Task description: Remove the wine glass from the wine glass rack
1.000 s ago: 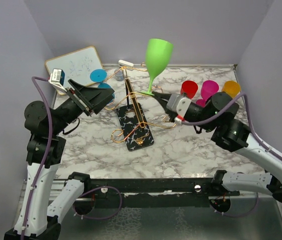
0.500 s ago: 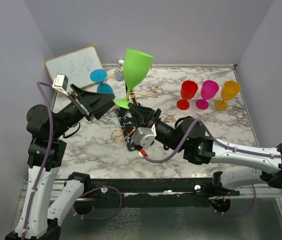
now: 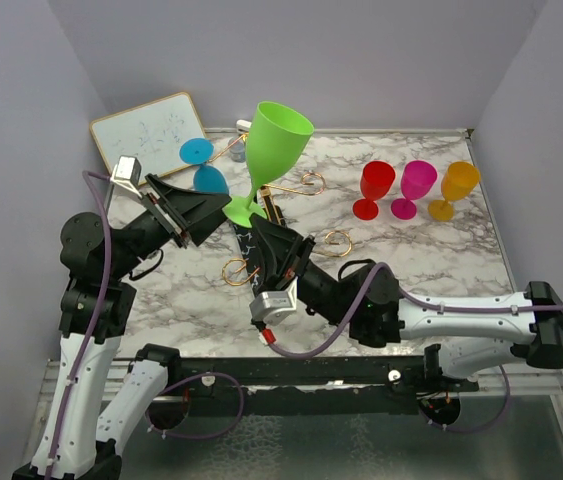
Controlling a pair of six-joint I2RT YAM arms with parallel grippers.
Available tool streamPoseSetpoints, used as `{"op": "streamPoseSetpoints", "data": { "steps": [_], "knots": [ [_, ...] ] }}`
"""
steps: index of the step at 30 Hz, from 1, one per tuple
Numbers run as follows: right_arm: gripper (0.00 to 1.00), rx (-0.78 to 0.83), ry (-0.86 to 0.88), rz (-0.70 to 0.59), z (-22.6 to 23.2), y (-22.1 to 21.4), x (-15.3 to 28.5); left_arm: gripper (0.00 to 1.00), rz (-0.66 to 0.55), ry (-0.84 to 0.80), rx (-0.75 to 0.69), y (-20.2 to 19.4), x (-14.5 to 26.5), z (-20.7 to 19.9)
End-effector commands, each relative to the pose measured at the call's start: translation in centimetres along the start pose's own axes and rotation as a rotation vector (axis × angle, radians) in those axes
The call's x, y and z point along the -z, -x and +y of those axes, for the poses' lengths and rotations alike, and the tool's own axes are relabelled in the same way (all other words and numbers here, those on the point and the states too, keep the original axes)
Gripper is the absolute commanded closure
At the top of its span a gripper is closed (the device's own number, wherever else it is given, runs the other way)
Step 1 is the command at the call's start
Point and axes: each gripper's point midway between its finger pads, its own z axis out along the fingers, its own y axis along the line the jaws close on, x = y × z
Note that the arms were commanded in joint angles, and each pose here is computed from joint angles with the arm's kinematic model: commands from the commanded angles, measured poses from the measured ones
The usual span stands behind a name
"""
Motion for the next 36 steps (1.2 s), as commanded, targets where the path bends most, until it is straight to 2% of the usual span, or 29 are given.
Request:
{"op": "streamPoseSetpoints", "data": {
  "steps": [1,5,10,11,14,15,17,18,19,20,21,26,28,29,31,32,34,35,36],
  "knots": [
    [0.99,0.037,-0.037,-0.04,0.1,1.3,0.0,0.31,0.007,-0.008,0.034,-0.4,0.3,-0.4],
    [0.99,0.05,0.021,-0.06,2.2,2.0,-0.3,0.37,0.01,-0.01,0.041,-0.5,0.4,-0.1],
    [0.99,0.056,0.045,-0.053,3.6,2.0,-0.3,0.54,0.017,-0.024,0.038,-0.7,0.5,-0.2],
    [0.99,0.053,0.044,-0.05,3.7,1.9,-0.2,0.6,0.018,-0.026,0.039,-0.7,0.5,-0.2],
    [0.99,0.047,0.025,-0.028,3.4,1.6,0.0,0.97,0.023,-0.034,0.033,-0.8,0.5,-0.3],
    [0.99,0.042,0.012,-0.019,3.1,1.4,0.1,1.0,0.023,-0.033,0.032,-0.8,0.5,-0.2],
    [0.95,0.027,-0.021,0.001,2.3,1.0,0.6,1.0,0.019,-0.029,0.031,-0.8,0.5,0.0],
    [0.89,0.018,-0.033,0.014,2.0,0.8,1.0,1.0,0.016,-0.028,0.028,-0.8,0.5,0.1],
    [0.74,0.005,-0.044,0.03,1.6,0.5,1.4,1.0,0.012,-0.027,0.026,-0.8,0.6,0.2],
    [0.66,-0.007,-0.047,0.049,1.6,0.2,1.9,1.0,0.004,-0.028,0.025,-0.7,0.6,0.3],
    [0.62,-0.019,-0.046,0.072,1.4,-0.1,2.5,1.0,-0.005,-0.032,0.021,-0.6,0.7,0.2],
    [0.49,-0.122,0.02,0.217,1.1,-2.0,5.8,1.0,-0.093,-0.039,-0.052,0.3,1.2,0.0],
    [0.48,-0.215,0.054,0.271,0.4,-2.7,7.1,1.0,-0.145,-0.025,-0.108,0.9,1.7,-0.1],
    [0.48,-0.271,0.062,0.294,-0.1,-3.0,7.7,1.0,-0.172,-0.017,-0.146,1.2,2.0,-0.2],
    [0.58,-0.382,0.051,0.336,-1.5,-3.4,8.6,1.0,-0.224,0.006,-0.219,1.8,2.7,-0.3],
    [0.65,-0.44,0.043,0.352,-2.3,-3.4,8.9,1.0,-0.248,0.017,-0.256,2.0,3.2,-0.4],
    [0.9,-0.582,0.002,0.402,-4.0,-3.3,9.1,1.0,-0.289,0.043,-0.329,2.2,4.1,-0.3],
    [0.98,-0.628,-0.036,0.447,-5.0,-3.7,9.1,1.0,-0.306,0.065,-0.357,2.3,4.6,0.0],
    [0.99,-0.65,-0.076,0.499,-6.1,-4.1,9.2,1.0,-0.321,0.084,-0.387,2.3,5.1,0.3]
  ]
}}
